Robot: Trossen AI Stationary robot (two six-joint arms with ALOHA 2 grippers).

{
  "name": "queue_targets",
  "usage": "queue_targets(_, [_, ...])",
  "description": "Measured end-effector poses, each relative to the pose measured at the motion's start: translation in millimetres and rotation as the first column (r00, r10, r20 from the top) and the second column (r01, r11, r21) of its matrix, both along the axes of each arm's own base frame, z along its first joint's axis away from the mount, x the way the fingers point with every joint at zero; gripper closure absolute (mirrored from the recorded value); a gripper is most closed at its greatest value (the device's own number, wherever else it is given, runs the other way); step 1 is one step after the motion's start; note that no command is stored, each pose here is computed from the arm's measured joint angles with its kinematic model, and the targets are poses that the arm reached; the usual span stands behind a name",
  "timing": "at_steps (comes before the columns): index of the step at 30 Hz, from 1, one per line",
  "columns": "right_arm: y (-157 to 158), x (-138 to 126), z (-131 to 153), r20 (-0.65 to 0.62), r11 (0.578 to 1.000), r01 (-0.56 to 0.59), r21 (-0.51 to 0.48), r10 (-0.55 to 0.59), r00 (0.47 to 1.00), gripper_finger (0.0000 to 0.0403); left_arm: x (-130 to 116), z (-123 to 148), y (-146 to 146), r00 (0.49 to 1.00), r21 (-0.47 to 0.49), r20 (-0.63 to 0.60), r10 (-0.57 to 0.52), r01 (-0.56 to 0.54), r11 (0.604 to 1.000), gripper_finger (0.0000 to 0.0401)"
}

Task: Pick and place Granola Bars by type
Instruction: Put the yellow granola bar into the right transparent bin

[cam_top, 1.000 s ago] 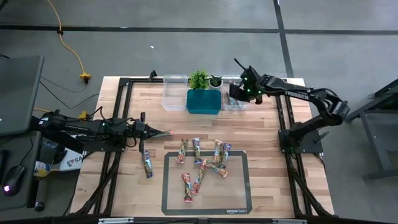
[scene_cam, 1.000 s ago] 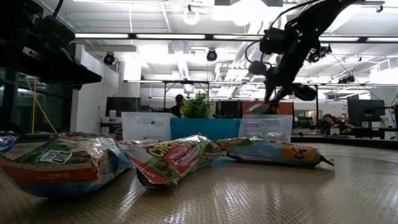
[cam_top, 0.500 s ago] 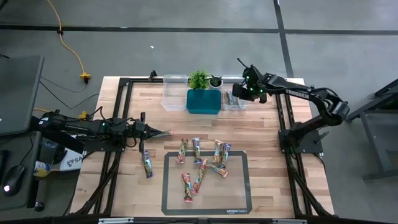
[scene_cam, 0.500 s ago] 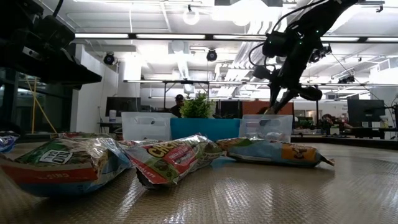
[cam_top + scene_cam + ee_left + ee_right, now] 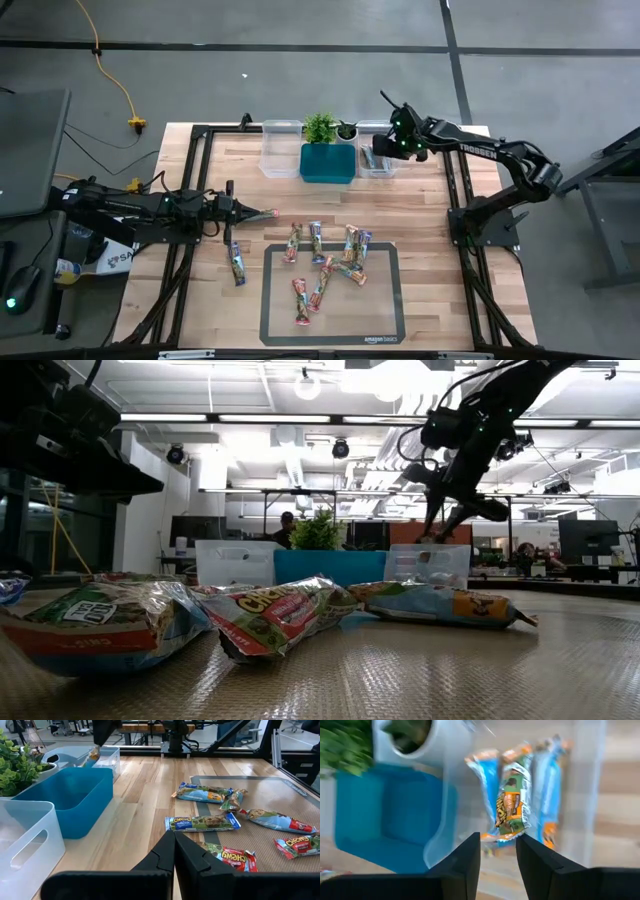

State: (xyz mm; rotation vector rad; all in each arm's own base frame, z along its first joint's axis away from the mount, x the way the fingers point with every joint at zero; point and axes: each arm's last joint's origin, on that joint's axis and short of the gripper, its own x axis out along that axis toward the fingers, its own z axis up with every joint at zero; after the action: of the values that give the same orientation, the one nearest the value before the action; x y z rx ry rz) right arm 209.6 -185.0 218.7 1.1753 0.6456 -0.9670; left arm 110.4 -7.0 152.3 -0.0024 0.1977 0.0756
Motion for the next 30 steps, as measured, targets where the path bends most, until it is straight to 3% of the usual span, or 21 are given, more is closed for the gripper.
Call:
queue_targets(7, [-14, 5, 10, 0.133, 0.993, -0.002, -0.114, 0.018, 0.991, 0.0281, 0, 0, 0, 1.000, 0.000, 0.000, 0.000, 0.000, 1.000, 0.0400])
queue_targets(15, [-14, 0, 7, 0.099, 0.996, -0.030, -0.088, 0.038, 0.994, 0.0281, 0, 0, 0, 1.000, 0.000, 0.000, 0.000, 0.000, 1.000, 0.0400])
queue_targets(20, [-13, 2, 9, 0.117, 0.988, -0.111, -0.110, 0.124, 0.985, 0.0281, 0, 0, 0, 1.000, 0.000, 0.000, 0.000, 0.000, 1.000, 0.0400])
queue_targets(25, [-13, 11, 16, 0.233, 0.956, -0.249, -0.157, 0.281, 0.931, 0.0281, 0, 0, 0, 1.000, 0.000, 0.000, 0.000, 0.000, 1.000, 0.0400])
queue_targets(30, [-1, 26, 22, 0.320, 0.898, -0.387, -0.208, 0.436, 0.841, 0.0281, 0, 0, 0, 1.000, 0.000, 0.000, 0.000, 0.000, 1.000, 0.0400])
